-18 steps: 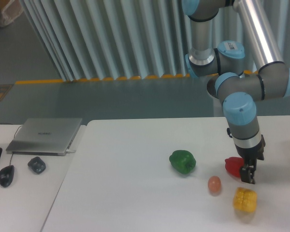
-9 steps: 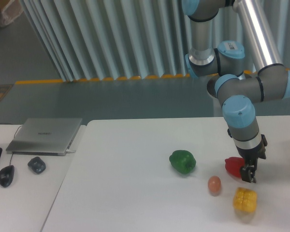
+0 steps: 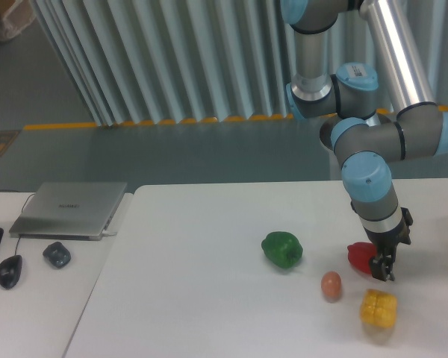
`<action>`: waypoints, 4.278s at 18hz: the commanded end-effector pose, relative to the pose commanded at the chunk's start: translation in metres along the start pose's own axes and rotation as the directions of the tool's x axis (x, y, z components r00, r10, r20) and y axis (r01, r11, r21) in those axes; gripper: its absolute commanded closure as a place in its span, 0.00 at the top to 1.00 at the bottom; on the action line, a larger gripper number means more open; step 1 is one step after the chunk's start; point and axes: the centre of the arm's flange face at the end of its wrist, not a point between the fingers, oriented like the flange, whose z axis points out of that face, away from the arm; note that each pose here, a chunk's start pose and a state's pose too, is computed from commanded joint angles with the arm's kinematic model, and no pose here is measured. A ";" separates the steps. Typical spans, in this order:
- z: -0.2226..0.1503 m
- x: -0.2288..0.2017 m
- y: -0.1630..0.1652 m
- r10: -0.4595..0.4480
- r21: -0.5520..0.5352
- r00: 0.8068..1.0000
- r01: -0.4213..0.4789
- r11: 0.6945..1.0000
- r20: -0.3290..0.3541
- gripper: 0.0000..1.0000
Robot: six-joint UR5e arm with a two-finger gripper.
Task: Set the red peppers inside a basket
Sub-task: 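Close the gripper around the red bell pepper's body, then lift the red pepper and carry it away past the table edge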
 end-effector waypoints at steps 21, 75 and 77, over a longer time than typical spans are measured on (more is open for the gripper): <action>0.004 -0.005 -0.008 -0.026 0.002 1.000 0.026 1.000 -0.009 0.67; -0.052 0.128 0.171 -0.179 0.101 0.984 0.178 0.979 0.006 0.00; -0.044 0.146 0.189 -0.150 0.111 0.989 0.148 0.983 0.012 0.00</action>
